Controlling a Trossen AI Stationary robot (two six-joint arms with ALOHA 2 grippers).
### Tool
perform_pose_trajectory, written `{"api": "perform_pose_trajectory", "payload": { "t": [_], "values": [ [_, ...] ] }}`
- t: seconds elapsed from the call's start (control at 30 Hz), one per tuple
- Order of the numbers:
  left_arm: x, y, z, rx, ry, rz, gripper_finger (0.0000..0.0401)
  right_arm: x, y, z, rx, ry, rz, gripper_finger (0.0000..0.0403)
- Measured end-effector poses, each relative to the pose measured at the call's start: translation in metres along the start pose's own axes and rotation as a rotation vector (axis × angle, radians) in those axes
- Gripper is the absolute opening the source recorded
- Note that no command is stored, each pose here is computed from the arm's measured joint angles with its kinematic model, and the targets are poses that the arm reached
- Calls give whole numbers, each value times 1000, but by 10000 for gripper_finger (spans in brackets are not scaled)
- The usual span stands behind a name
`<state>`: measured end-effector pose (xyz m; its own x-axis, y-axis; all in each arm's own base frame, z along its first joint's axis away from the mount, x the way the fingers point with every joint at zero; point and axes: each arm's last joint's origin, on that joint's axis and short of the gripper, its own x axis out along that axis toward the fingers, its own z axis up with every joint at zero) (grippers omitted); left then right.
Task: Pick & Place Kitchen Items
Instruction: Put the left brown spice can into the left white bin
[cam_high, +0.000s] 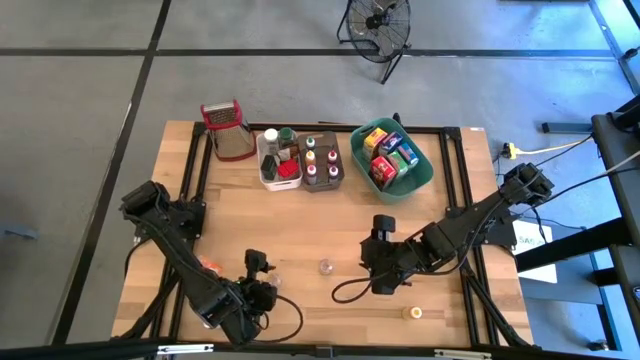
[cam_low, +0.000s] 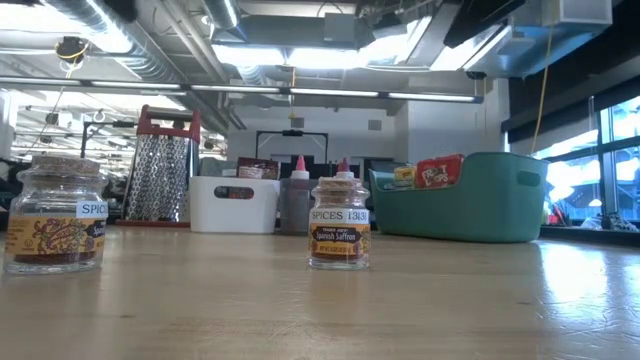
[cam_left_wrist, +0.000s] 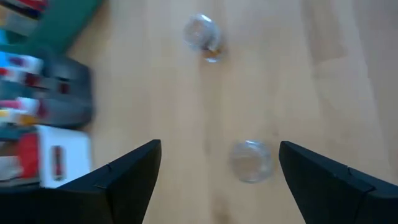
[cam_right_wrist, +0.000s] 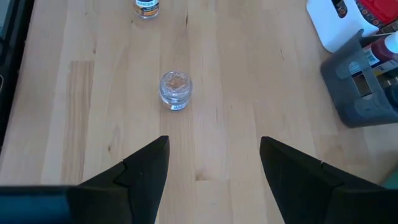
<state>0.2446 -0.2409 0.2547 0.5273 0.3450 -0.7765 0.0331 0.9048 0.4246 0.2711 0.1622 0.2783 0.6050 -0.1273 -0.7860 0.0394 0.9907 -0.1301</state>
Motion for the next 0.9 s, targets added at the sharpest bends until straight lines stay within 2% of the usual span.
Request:
{"api": "perform_pose_trajectory", "payload": {
  "t": [0.13, 0.37, 0.57, 0.73, 0.9],
  "values": [
    [12, -7, -7, 18, 20, -48, 322, 0, 0, 0, 1, -2, 1, 254],
    [30, -6, -17, 35, 82, -61, 322, 0, 0, 1, 5, -9, 4, 253],
    [48, -1, -15, -16, 158, -181, 322, 0, 0, 1, 6, -20, -12, 253],
    [55, 5, -9, 14, 155, -209, 322, 0, 0, 2, 6, -23, -18, 253],
    [61, 12, -7, -9, 200, -257, 322, 0, 0, 2, 6, -23, -18, 253]
  ]
}}
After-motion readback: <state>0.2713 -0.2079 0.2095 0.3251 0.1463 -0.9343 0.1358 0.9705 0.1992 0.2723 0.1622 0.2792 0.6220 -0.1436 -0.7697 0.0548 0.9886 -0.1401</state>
